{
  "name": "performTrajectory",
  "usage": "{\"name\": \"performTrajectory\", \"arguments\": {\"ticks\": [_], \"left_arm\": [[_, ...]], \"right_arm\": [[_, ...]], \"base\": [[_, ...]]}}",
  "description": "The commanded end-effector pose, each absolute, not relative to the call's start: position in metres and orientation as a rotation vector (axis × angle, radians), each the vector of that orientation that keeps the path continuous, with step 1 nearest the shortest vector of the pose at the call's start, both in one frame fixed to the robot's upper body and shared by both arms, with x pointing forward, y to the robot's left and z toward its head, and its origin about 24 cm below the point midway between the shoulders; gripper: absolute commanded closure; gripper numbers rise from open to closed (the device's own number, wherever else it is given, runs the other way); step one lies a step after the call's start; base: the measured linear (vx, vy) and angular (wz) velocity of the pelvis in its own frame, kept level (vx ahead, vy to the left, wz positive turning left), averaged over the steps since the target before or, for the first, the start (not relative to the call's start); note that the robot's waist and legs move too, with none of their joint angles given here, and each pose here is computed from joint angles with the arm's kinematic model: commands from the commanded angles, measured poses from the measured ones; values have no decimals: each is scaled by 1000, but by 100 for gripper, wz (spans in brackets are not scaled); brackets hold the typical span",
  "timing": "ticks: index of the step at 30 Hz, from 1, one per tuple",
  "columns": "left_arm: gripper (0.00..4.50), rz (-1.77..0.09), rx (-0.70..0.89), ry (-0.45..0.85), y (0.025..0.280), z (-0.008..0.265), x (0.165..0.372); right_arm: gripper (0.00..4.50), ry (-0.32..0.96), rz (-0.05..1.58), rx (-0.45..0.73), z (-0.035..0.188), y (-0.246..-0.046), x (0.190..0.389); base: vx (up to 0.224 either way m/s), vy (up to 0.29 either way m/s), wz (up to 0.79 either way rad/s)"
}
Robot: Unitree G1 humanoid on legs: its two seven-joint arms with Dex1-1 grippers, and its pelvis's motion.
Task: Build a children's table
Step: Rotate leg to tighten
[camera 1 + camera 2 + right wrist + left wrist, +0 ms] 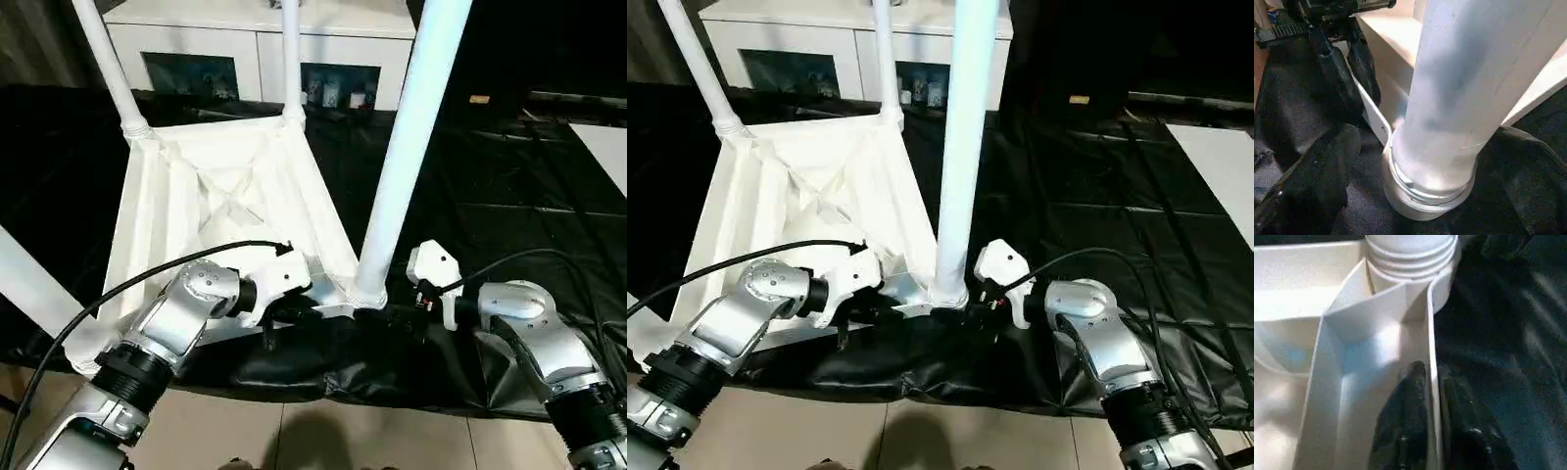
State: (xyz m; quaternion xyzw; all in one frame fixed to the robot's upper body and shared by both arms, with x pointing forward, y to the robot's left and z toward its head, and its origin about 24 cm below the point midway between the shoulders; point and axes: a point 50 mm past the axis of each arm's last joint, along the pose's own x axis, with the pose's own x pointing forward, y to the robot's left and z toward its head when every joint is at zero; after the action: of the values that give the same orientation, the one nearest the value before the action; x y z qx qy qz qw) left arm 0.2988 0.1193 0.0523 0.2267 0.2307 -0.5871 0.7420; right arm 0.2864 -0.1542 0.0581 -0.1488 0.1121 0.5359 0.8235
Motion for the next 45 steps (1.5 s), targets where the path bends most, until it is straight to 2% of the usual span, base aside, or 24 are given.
{"name": "performTrajectory", "arguments": {"ticks": [1, 3, 7, 8, 11, 25, 31, 40, 42, 45], "left_arm": [[431, -1281, 510, 554, 125, 46, 296], [446, -1283, 509, 566, 128, 46, 294], [446, -1296, 504, 580, 131, 47, 291], [450, -1297, 506, 582, 131, 47, 291], [450, -1303, 513, 587, 133, 46, 289], [450, -1334, 511, 585, 128, 46, 288], [450, -1344, 510, 589, 127, 45, 286], [450, -1348, 507, 592, 126, 45, 286], [450, -1333, 498, 591, 125, 45, 287], [450, -1275, 483, 572, 122, 45, 293]], "right_arm": [[0, 232, 1143, -331, 60, -154, 289], [0, 235, 1150, -331, 59, -153, 290], [0, 242, 1161, -320, 57, -151, 291], [30, 245, 1163, -317, 56, -151, 292], [42, 252, 1164, -307, 55, -152, 294], [178, 249, 1251, -317, 52, -147, 296], [196, 258, 1280, -322, 51, -145, 298], [198, 267, 1283, -330, 48, -145, 299], [198, 264, 1251, -328, 46, -145, 300], [198, 239, 1107, -334, 41, -145, 309]], "base": [[0, 0, 0], [0, 0, 0], [0, 0, 0], [0, 0, 0], [0, 0, 0], [0, 0, 0], [0, 0, 0], [0, 0, 0], [0, 0, 0], [0, 0, 0]]}}
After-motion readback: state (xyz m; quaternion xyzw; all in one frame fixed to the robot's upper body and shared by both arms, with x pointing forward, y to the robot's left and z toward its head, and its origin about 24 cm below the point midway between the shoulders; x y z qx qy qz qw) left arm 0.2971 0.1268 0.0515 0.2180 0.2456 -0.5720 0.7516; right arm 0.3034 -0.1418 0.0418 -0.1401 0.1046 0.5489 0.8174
